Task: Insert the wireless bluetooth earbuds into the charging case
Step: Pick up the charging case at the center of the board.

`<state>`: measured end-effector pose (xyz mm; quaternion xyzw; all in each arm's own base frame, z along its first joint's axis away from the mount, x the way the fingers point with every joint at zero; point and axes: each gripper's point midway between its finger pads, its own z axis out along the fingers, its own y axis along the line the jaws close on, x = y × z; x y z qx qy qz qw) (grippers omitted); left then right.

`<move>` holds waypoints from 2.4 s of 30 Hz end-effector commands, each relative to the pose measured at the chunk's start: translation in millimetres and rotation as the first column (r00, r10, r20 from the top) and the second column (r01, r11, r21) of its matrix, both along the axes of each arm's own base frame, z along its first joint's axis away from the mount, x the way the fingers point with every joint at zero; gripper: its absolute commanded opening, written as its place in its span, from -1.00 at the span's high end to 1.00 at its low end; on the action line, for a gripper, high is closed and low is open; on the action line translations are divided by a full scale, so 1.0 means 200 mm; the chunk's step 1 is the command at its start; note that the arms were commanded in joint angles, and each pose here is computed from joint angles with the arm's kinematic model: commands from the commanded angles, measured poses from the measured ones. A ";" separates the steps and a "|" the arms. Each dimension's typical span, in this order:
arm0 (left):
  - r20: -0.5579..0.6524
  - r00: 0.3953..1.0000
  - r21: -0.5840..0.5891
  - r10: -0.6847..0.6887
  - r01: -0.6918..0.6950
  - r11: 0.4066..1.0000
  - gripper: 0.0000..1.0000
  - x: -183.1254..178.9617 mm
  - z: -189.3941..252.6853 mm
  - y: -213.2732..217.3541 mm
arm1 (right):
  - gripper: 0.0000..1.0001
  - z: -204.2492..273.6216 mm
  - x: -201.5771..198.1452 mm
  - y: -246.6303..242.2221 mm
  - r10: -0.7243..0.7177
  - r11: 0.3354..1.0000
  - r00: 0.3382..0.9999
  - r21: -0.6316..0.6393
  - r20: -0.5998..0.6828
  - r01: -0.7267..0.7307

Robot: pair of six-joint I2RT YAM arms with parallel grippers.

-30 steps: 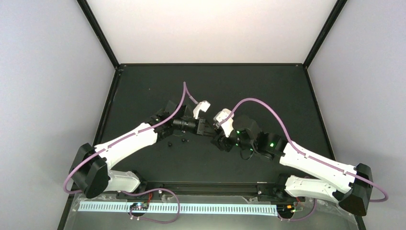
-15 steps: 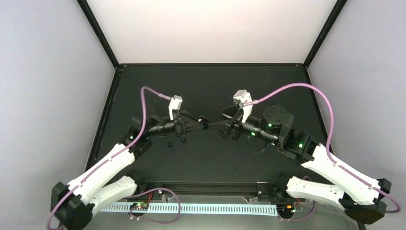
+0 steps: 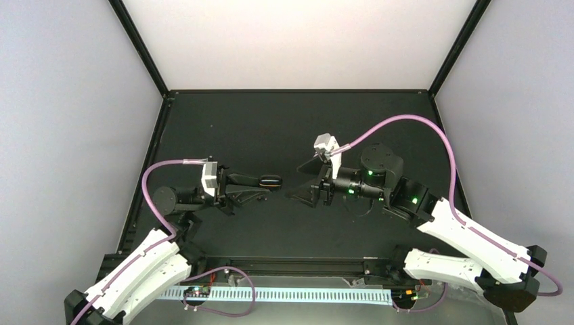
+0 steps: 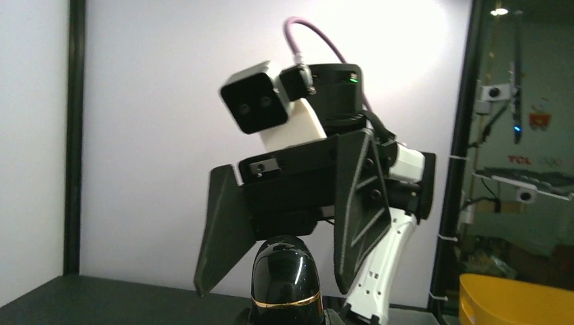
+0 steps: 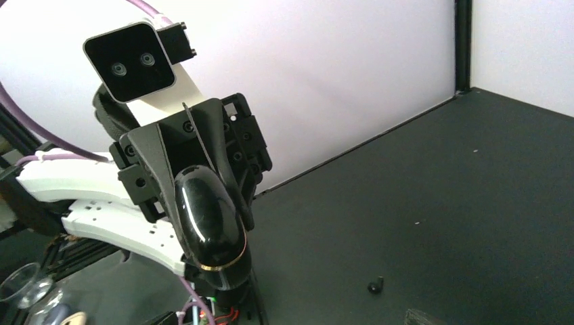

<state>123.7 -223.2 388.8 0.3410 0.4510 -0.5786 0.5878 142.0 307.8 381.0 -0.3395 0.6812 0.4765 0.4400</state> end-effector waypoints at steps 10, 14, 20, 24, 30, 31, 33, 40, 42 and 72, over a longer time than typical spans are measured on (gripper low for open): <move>0.238 0.960 0.027 -0.145 0.143 0.989 0.97 -0.21 0.06 -0.05 | -0.79 0.10 -0.03 0.04 0.063 0.998 0.998 -0.002 0.027 -0.063; 0.251 0.956 0.039 -0.150 0.145 0.989 0.97 -0.22 0.05 -0.06 | -0.79 0.10 0.01 0.02 0.011 1.000 0.999 -0.005 0.032 -0.011; 0.250 0.955 0.061 -0.161 0.151 0.987 0.97 -0.23 0.02 -0.08 | -0.78 0.15 0.07 -0.02 -0.079 0.996 0.996 0.032 0.043 0.078; 0.246 0.955 0.062 -0.164 0.154 0.986 0.97 -0.24 0.01 -0.08 | -0.78 0.16 0.11 -0.05 -0.143 0.989 0.989 0.036 0.036 0.142; 0.239 0.958 0.064 -0.160 0.149 0.987 0.97 -0.25 0.00 -0.08 | -0.78 0.17 0.12 -0.09 -0.181 0.982 0.983 0.057 0.035 0.179; 0.235 0.959 0.066 -0.160 0.148 0.987 0.97 -0.25 -0.01 -0.08 | -0.78 0.18 0.12 -0.10 -0.193 0.980 0.981 0.061 0.034 0.191; 0.216 0.966 0.075 -0.143 0.130 0.989 0.97 -0.24 -0.02 -0.07 | -0.79 0.20 0.12 -0.12 -0.201 0.978 0.979 0.071 0.037 0.199; 0.185 0.982 0.061 -0.022 0.010 0.998 0.97 -0.20 -0.06 -0.01 | -0.79 0.18 -0.02 -0.07 -0.025 0.997 0.998 0.078 0.056 0.021; 0.191 0.981 0.067 -0.025 0.013 0.998 0.97 -0.21 -0.06 0.00 | -0.84 0.14 -0.15 0.03 0.134 0.991 0.989 0.024 0.055 -0.135; 0.152 0.974 0.085 -0.166 0.155 0.984 0.97 -0.25 0.01 -0.07 | 0.44 0.01 -0.29 0.16 0.301 0.949 0.947 -0.131 0.111 -0.286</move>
